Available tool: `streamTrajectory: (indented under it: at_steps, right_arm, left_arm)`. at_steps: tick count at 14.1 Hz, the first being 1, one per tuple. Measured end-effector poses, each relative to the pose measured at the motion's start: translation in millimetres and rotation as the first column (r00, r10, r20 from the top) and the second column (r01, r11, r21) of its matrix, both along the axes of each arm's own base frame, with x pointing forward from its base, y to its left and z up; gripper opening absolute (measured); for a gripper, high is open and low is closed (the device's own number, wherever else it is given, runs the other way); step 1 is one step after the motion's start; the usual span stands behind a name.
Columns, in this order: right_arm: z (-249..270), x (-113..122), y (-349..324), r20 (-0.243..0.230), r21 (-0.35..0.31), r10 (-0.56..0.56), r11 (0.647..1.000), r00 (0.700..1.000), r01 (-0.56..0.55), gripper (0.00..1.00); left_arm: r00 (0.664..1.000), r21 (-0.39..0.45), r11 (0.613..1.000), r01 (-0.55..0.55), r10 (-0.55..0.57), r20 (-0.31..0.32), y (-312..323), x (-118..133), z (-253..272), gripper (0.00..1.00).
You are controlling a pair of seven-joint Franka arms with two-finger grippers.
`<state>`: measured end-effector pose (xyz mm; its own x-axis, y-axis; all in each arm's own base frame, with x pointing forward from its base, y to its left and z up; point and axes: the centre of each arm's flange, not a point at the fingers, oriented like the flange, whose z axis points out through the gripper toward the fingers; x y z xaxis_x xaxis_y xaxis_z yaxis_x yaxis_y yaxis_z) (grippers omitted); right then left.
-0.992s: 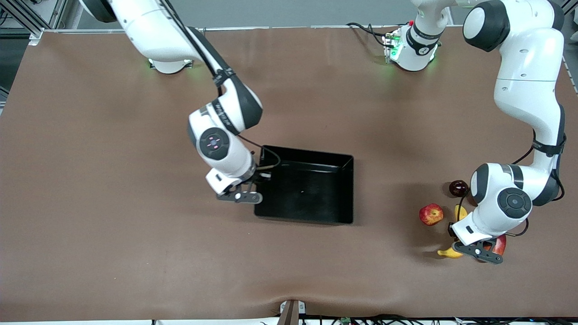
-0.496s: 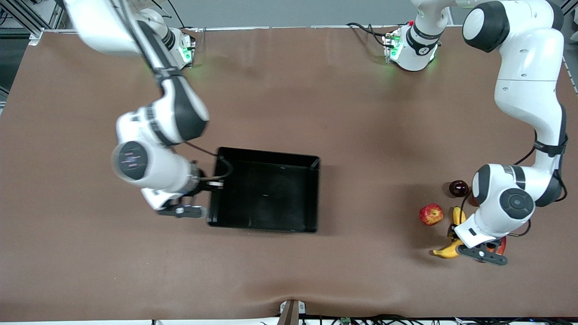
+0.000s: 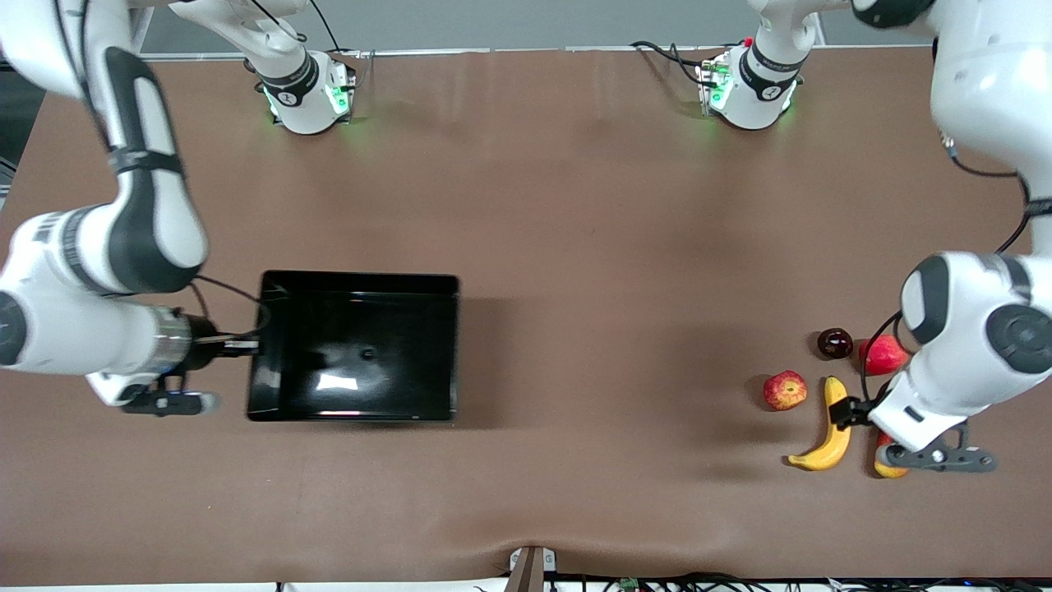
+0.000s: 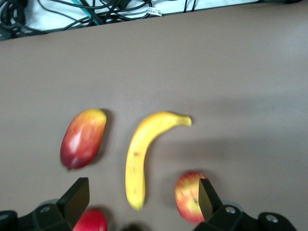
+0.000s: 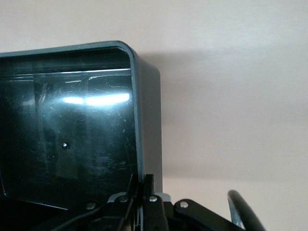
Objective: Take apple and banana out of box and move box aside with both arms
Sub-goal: 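Slide the tray further with the right gripper while the left gripper withdraws, then open the right gripper and release the tray rim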
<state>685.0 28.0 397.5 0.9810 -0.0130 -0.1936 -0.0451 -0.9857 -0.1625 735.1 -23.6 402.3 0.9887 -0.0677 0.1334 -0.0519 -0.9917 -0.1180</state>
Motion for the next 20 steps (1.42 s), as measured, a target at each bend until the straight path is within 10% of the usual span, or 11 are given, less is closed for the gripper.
streamTrajectory:
  at_steps: [10, 20]
  right_arm:
    - [-67, -41, -203, 0.047, 0.072, 0.104, 0.992, 0.994, -0.107, 0.06]
    - [-131, -76, -235, 0.059, 0.054, 0.049, 0.997, 0.997, -0.052, 0.06]
  left_arm:
    - [0.998, -0.022, 0.998, -0.062, 0.062, -0.014, -13, -94, 201, 1.0]
    - [0.996, -0.085, 0.995, -0.053, 0.046, -0.076, -30, -187, 248, 1.0]
